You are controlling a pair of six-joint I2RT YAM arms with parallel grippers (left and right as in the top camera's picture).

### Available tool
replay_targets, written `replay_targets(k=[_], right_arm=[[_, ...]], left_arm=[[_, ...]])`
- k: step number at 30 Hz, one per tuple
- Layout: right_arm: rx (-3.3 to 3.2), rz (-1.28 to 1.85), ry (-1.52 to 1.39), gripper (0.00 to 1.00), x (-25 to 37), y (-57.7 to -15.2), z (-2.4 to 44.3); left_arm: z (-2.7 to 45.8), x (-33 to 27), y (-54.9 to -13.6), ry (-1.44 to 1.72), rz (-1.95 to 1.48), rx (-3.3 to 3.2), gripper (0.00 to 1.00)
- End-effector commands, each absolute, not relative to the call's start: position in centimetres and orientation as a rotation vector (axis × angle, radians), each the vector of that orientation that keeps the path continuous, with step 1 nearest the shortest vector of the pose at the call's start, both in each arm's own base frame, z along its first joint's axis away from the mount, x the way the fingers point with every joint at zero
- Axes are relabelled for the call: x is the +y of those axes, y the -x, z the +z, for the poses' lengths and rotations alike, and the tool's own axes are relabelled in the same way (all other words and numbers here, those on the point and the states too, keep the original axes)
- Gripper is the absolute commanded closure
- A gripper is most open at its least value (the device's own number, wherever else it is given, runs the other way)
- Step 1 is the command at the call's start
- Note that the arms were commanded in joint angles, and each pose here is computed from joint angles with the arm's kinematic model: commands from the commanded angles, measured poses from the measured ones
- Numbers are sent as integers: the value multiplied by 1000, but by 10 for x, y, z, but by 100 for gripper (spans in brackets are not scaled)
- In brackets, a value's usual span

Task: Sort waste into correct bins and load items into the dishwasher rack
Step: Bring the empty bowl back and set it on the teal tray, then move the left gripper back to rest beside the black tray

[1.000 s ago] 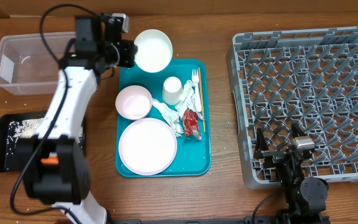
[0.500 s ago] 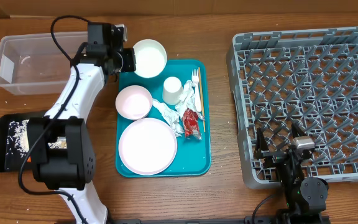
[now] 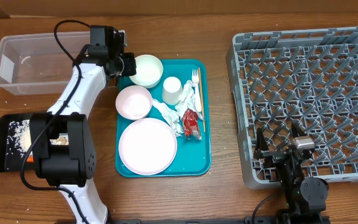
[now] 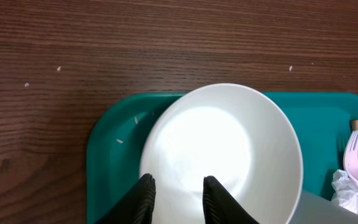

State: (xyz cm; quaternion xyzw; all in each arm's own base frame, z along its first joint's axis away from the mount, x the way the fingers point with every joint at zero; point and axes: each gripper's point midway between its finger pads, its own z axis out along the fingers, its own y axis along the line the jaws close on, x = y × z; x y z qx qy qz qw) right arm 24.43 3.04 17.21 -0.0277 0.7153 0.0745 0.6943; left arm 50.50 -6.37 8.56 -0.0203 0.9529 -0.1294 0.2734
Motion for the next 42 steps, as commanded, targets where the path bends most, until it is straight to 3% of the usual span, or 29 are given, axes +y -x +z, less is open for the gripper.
replay_targets(k=[1, 5, 8, 9, 11, 17, 22, 30, 42], right_arm=[[1593, 168, 58, 0, 31, -244, 171], [1593, 168, 58, 0, 31, -244, 171], [1593, 168, 58, 0, 31, -244, 171], [1593, 168, 58, 0, 31, -245, 171], [1593, 168, 58, 0, 31, -244, 171], [1593, 168, 58, 0, 31, -244, 171], [1593, 168, 58, 0, 31, -244, 171], [1593, 168, 58, 0, 31, -244, 171], [1593, 168, 58, 0, 31, -244, 171]], left_arm=[[80, -64, -506, 59, -344, 2573, 70], [113, -65, -510, 49, -346, 2516, 67], [156, -66, -513, 35, -355, 2444, 54], [171, -68, -512, 27, -366, 2422, 44], [203, -74, -505, 1, -414, 2379, 0], [273, -102, -462, -111, -634, 2298, 0], [298, -99, -435, -108, -631, 2286, 0], [294, 59, -420, 881, -103, 2166, 0], [265, 122, -377, 1111, 53, 2235, 0]])
